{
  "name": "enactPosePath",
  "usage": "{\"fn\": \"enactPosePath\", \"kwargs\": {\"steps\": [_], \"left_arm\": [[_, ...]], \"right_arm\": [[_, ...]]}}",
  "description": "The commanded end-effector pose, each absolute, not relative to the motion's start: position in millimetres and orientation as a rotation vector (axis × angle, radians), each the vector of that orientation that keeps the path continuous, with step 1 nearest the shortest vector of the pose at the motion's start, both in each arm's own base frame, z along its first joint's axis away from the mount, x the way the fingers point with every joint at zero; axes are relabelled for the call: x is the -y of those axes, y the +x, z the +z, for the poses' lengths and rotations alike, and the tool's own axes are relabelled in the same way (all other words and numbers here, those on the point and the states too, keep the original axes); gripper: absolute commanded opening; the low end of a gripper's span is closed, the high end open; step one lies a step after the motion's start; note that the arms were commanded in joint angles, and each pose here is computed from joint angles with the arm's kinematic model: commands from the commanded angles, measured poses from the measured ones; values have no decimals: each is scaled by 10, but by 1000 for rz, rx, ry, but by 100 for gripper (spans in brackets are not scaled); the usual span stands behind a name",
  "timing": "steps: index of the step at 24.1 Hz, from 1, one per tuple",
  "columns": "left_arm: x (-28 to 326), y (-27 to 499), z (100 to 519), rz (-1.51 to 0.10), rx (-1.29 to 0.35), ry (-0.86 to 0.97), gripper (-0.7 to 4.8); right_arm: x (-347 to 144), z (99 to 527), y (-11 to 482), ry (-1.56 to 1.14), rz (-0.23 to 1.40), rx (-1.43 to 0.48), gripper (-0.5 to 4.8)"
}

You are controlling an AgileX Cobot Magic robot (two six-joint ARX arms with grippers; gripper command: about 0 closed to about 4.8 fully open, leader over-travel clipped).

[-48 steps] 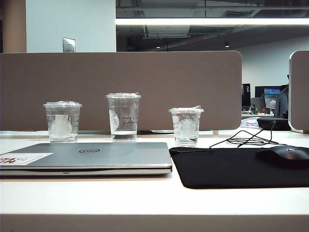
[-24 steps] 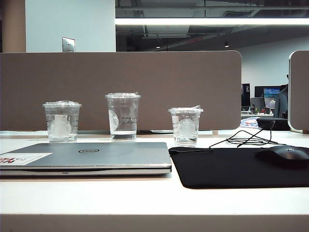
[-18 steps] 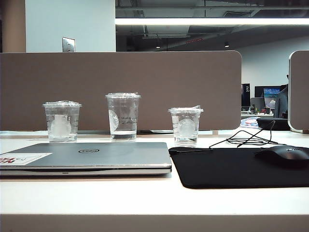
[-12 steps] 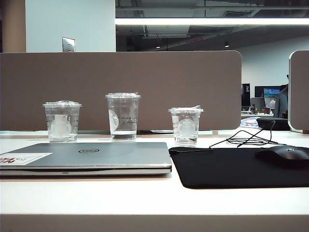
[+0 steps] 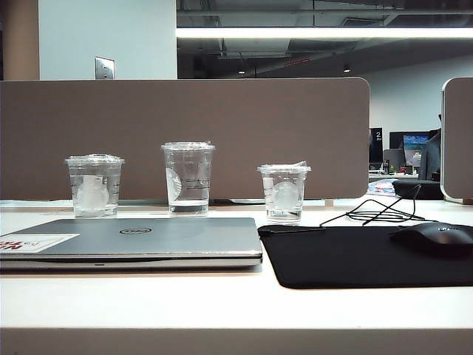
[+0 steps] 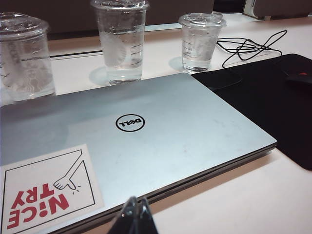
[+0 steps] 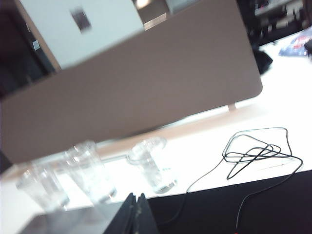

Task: Pick up the coffee cup on the right and place it on the right side of the laptop.

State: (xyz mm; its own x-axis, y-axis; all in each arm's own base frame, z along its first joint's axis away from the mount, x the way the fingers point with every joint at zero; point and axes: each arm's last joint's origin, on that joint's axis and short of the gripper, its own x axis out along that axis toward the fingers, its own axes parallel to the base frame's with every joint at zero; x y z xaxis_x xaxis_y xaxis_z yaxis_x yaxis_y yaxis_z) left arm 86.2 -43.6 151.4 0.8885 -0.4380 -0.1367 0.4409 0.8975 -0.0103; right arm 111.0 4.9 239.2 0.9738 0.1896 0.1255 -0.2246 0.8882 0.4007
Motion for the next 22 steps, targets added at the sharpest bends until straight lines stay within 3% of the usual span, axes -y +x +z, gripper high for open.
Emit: {"fn": "enactPosePath", "kwargs": {"steps": [1,2,4,7,8,15,22], "left_arm": [[435,862,1530,-456,-127,23,-5],[435,862,1530,-456,-127,23,-5],[435,862,1531,-456,-126,23,-5],[435,862,1532,-456,-125,23,-5],[435,862,1532,-456,-125,23,-5],[436,863,1538,-456,-119,21,-5],[436,863,1538,-457,-119,21,-5]], "right_arm": [[-79,2647,1338,311,322,126,0],[-86,2684,1469,298,343,100,9],[-97,2712,1709,286,369,40,113],[-157,2631,2175,253,399,-99,443],[-187,2584,2303,237,406,-137,479],[-714,2021,3318,21,584,-302,479],[-958,1763,3771,-142,578,-274,479]]}}
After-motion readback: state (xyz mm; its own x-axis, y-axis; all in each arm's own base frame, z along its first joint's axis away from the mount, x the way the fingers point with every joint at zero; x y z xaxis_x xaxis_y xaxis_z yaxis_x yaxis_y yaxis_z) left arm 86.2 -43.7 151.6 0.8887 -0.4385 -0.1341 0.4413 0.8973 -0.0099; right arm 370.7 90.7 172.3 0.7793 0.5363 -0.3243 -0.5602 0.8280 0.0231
